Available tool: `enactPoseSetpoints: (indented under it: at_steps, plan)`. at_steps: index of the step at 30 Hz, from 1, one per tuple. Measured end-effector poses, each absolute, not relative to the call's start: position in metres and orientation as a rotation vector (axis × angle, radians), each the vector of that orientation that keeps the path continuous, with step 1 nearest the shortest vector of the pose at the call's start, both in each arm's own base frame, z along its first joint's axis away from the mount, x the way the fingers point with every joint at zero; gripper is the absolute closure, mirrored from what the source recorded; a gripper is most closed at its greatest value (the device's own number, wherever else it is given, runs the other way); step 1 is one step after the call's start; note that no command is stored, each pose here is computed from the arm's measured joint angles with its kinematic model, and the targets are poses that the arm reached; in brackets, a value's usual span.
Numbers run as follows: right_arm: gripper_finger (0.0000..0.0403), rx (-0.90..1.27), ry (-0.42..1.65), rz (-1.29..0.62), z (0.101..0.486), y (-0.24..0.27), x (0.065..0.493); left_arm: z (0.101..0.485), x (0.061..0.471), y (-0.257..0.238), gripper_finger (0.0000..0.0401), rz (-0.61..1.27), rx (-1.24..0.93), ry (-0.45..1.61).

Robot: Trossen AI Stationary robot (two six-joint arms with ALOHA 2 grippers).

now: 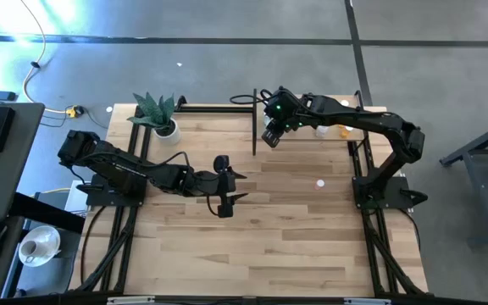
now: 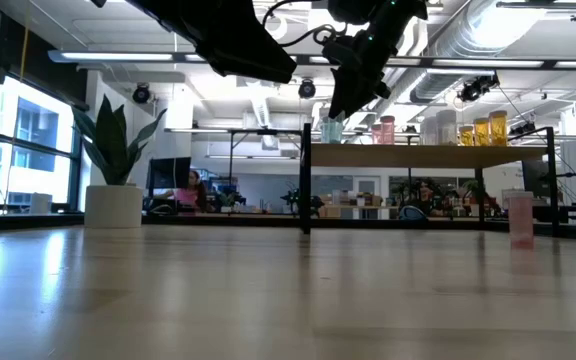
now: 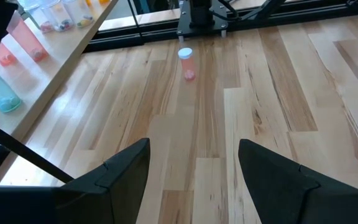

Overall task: Pick and place medicine bottles onto shelf by color
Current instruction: Put the green pill bottle on the shelf aligned with the other green pill bottle, then put the pink pill bottle on the shelf aligned with the pink pill bottle

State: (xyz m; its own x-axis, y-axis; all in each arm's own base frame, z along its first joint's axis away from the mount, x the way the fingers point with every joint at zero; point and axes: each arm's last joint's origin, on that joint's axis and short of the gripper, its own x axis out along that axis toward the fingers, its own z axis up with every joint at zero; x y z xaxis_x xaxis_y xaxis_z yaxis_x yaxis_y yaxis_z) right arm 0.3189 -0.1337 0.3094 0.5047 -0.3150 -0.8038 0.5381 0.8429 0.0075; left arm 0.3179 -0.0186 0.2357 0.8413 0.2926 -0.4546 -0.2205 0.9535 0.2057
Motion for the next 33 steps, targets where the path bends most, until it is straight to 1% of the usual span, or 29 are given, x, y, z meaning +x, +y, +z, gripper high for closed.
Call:
enactPoseSetpoints:
  at_steps: [5,8,24,33]
  plan:
    - [0.0267,0.26,0.907,-0.544,0.3094,-0.1342,0.3188,0.2357,0.3179,-0.0187,0.0165,0.272,0.148,0.503]
    - [0.026,0.255,0.905,-0.554,0.3095,-0.1347,0.3187,0.2357,0.3179,-0.0186,0.0165,0.272,0.148,0.503]
    - [0.0258,0.259,0.884,-0.542,0.3106,-0.1348,0.3204,0.2357,0.3179,-0.0187,0.0165,0.272,0.148,0.503]
    - [0.0258,0.254,0.864,-0.573,0.3177,-0.137,0.3141,0.2357,0.3179,-0.0187,0.0165,0.272,0.148,0.503]
